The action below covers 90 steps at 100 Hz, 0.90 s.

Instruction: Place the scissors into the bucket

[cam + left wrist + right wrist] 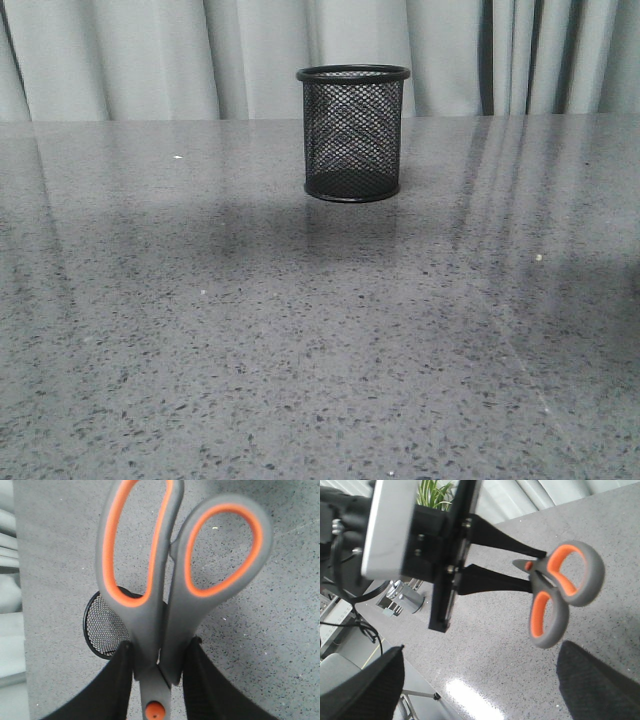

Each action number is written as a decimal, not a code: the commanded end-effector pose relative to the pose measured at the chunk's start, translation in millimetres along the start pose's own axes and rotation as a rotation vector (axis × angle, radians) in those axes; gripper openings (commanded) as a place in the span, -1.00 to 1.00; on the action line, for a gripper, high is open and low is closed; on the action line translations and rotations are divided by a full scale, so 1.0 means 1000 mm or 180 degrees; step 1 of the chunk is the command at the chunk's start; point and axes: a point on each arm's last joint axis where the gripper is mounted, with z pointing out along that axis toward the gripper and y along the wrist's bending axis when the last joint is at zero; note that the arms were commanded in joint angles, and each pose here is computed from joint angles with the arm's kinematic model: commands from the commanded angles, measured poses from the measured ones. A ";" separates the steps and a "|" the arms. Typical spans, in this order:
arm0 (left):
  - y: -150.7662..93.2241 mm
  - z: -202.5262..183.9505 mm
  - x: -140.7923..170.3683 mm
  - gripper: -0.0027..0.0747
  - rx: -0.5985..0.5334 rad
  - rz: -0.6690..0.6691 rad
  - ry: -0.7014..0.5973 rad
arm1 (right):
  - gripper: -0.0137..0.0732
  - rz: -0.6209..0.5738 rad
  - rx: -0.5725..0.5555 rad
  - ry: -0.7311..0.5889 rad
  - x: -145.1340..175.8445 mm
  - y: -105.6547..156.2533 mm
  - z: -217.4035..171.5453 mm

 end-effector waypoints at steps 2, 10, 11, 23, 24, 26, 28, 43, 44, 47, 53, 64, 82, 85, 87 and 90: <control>-0.005 -0.030 -0.018 -0.91 -0.0233 0.0049 -0.0245 | 0.61 0.0086 -0.0069 -0.0308 -0.015 0.006 -0.001; -0.005 -0.031 -0.020 -0.91 -0.0235 0.0043 -0.0277 | 0.61 0.0165 -0.0067 -0.0316 -0.016 0.004 0.004; -0.005 -0.031 -0.020 -0.91 -0.0234 0.0043 -0.0278 | 0.61 0.0167 -0.0064 -0.0328 -0.016 0.004 0.005; -0.006 -0.032 -0.023 -0.91 -0.0211 0.0008 -0.0399 | 0.61 0.0214 -0.0028 -0.0425 -0.019 0.000 0.011; -0.006 -0.032 -0.024 -0.91 -0.0206 0.0001 -0.0422 | 0.61 0.0214 -0.0027 -0.0425 -0.019 0.000 0.011; -0.006 -0.032 -0.024 -0.91 -0.0203 -0.0002 -0.0435 | 0.61 0.0219 -0.0014 -0.0423 -0.019 -0.001 0.013; -0.006 -0.032 -0.025 -0.91 -0.0200 -0.0008 -0.0454 | 0.61 0.0221 -0.0008 -0.0433 -0.020 -0.001 0.014; -0.006 -0.032 -0.027 -0.91 -0.0180 -0.0037 -0.0555 | 0.61 0.0241 0.0045 -0.0385 -0.018 -0.005 0.022; -0.006 -0.032 -0.027 -0.91 -0.0180 -0.0037 -0.0556 | 0.61 0.0242 0.0045 -0.0385 -0.018 -0.006 0.023; -0.007 -0.032 -0.028 -0.91 -0.0177 -0.0042 -0.0571 | 0.61 0.0249 0.0063 -0.0364 -0.018 -0.007 0.025; -0.007 -0.033 -0.028 -0.91 -0.0168 -0.0044 -0.0581 | 0.61 0.0253 0.0076 -0.0363 -0.018 -0.008 0.027; -0.007 -0.033 -0.028 -0.91 -0.0147 -0.0044 -0.0582 | 0.61 0.0261 0.0100 -0.0394 -0.019 -0.010 0.031; -0.008 -0.033 -0.029 -0.91 -0.0131 -0.0056 -0.0626 | 0.61 0.0282 0.0161 -0.0376 -0.018 -0.015 0.040; -0.008 -0.033 -0.029 -0.91 -0.0131 -0.0056 -0.0626 | 0.61 0.0288 0.0179 -0.0355 -0.017 -0.017 0.042; -0.008 -0.033 -0.029 -0.91 -0.0131 -0.0056 -0.0626 | 0.61 0.0293 0.0192 -0.0347 -0.017 -0.018 0.044; -0.008 -0.033 -0.029 -0.91 -0.0131 -0.0056 -0.0626 | 0.61 0.0302 0.0205 -0.0349 -0.017 -0.019 0.046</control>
